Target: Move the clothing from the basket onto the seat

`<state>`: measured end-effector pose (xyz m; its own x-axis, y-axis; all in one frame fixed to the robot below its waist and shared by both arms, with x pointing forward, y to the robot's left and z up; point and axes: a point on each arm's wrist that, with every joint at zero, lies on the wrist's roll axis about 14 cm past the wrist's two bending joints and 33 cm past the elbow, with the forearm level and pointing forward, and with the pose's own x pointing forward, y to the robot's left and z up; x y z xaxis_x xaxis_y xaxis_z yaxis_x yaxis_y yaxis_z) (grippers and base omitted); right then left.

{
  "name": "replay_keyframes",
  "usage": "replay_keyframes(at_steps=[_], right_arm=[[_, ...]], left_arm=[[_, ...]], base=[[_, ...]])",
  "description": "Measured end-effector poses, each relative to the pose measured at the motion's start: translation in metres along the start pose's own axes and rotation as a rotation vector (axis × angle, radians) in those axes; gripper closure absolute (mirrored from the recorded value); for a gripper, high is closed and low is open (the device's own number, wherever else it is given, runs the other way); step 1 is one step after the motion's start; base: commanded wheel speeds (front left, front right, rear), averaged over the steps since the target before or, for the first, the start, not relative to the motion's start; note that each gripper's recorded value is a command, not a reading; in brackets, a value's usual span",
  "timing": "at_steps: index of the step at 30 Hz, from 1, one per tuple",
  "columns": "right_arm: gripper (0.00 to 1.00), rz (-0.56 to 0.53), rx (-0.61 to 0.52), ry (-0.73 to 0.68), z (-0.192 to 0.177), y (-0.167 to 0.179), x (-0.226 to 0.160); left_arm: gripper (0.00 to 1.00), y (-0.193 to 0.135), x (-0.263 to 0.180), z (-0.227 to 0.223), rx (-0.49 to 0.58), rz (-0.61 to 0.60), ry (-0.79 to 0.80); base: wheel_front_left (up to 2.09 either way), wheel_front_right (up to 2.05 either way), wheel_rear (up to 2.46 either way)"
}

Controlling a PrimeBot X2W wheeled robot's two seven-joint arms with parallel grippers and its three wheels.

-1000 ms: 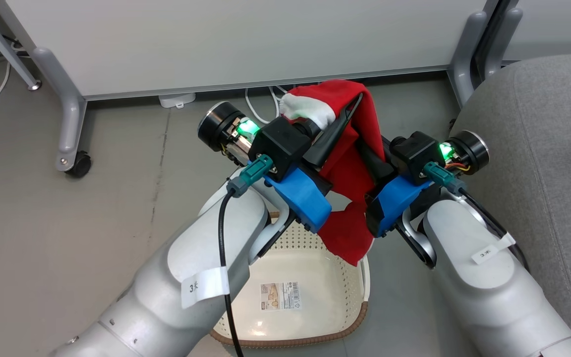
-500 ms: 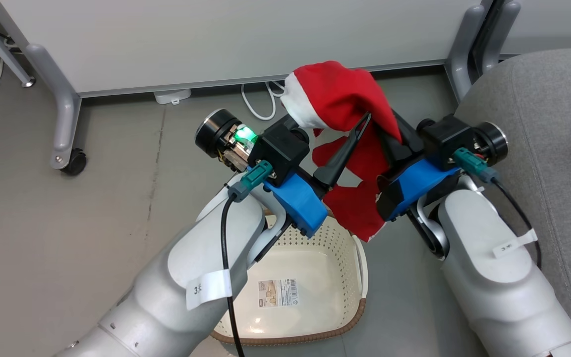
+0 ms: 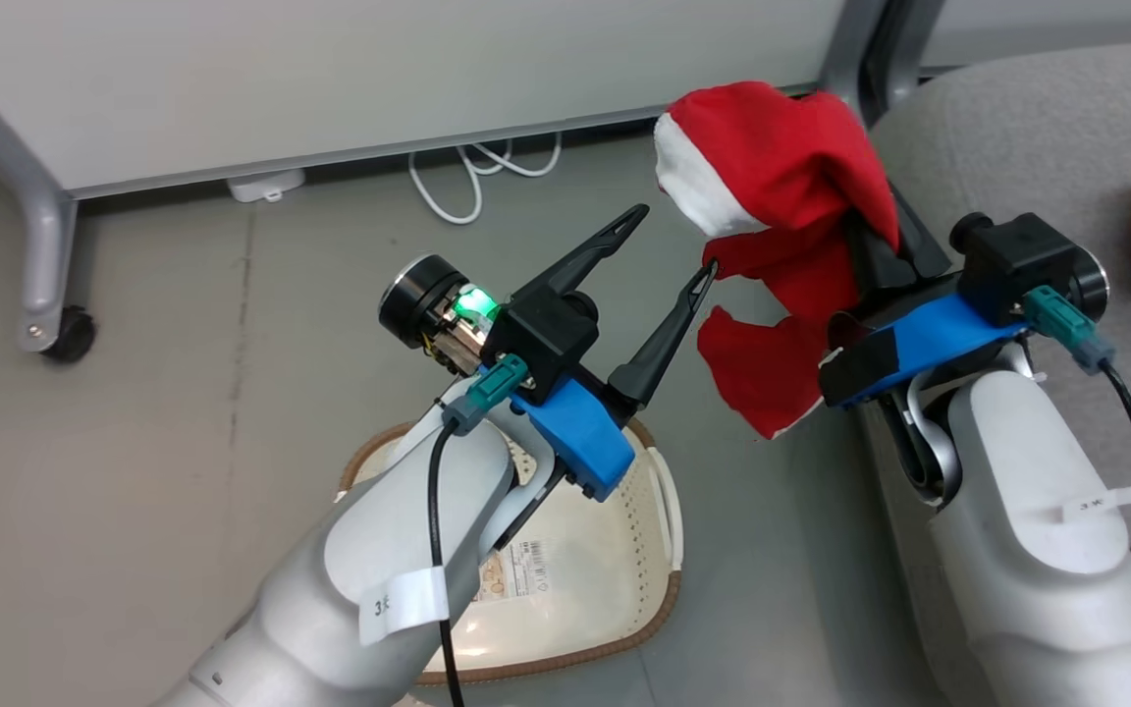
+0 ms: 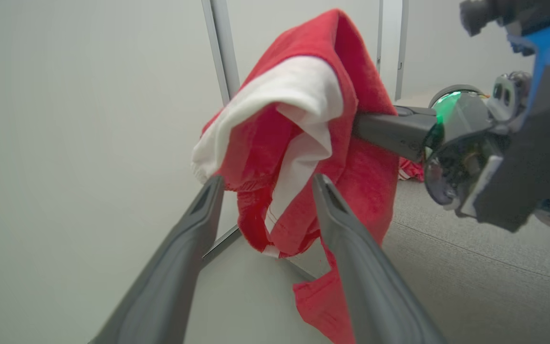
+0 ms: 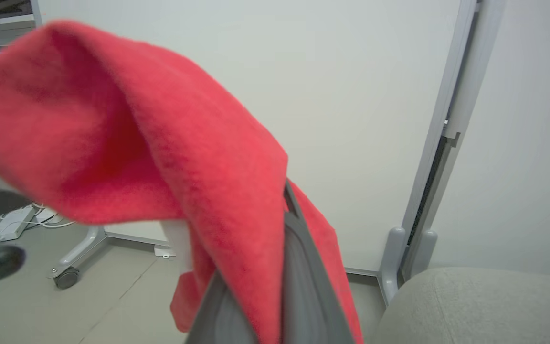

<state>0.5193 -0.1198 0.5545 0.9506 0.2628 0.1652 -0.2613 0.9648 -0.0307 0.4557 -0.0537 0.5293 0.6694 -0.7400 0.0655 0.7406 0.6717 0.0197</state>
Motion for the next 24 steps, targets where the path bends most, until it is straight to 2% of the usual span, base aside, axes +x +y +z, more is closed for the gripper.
replay_keyframes(at_steps=[9,16,24], right_arm=[[1.0,-0.174,-0.022,-0.009,0.001,-0.061,-0.038],[1.0,-0.35,-0.061,0.012,-0.002,-0.116,-0.091],[1.0,-0.495,-0.098,0.062,-0.007,-0.148,-0.151]], left_arm=[[0.0,-0.028,0.018,-0.019,-0.026,-0.103,0.012],[0.0,-0.051,0.034,-0.028,-0.051,-0.187,0.008],[0.0,-0.079,0.049,-0.033,-0.074,-0.275,0.0]], base=[[0.0,0.0,0.0],[0.0,0.0,0.0],[0.0,0.0,0.0]])
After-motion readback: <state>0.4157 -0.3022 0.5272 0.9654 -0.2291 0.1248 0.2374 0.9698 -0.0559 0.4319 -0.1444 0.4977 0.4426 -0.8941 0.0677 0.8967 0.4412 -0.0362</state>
